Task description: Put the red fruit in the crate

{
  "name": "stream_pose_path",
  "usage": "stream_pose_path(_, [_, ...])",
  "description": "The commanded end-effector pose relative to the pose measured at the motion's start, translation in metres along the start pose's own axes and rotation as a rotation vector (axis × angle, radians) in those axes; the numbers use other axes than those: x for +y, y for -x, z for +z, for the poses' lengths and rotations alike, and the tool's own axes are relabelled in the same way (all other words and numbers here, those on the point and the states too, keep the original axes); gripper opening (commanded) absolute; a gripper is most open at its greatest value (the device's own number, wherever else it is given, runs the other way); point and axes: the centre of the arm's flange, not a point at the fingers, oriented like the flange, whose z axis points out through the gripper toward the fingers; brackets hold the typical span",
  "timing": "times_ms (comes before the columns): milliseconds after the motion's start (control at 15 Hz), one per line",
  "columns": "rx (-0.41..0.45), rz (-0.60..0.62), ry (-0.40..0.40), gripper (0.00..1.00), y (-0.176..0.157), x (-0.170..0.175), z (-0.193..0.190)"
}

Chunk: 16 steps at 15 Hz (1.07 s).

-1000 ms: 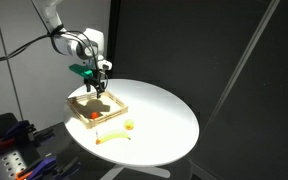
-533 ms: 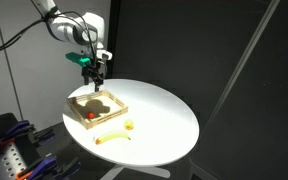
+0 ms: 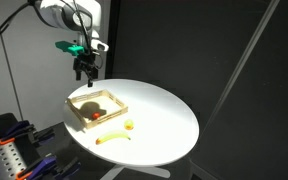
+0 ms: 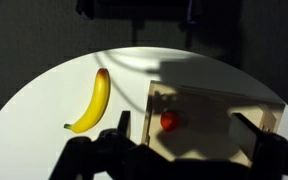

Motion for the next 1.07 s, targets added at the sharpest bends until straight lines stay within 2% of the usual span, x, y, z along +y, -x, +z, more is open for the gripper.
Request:
stream_pose_path(0, [0.006, -0.039, -0.028, 1.0, 0.033, 0.015, -0.025])
stream_pose_path(267, [0.008, -0.048, -0.043, 1.0, 0.058, 0.024, -0.047])
stream_pose_path(667, [0.097, -0.033, -0.046, 1.0, 0.089, 0.033, -0.073])
stream_pose_path(867, [0.124, -0.012, -0.057, 1.0, 0.098, 0.036, -0.08])
stream_pose_path(933, [0.105, -0.022, -0.033, 1.0, 0.082, 0.03, -0.074])
stream_pose_path(1000, [0.113, -0.018, -0.036, 1.0, 0.085, 0.031, -0.076])
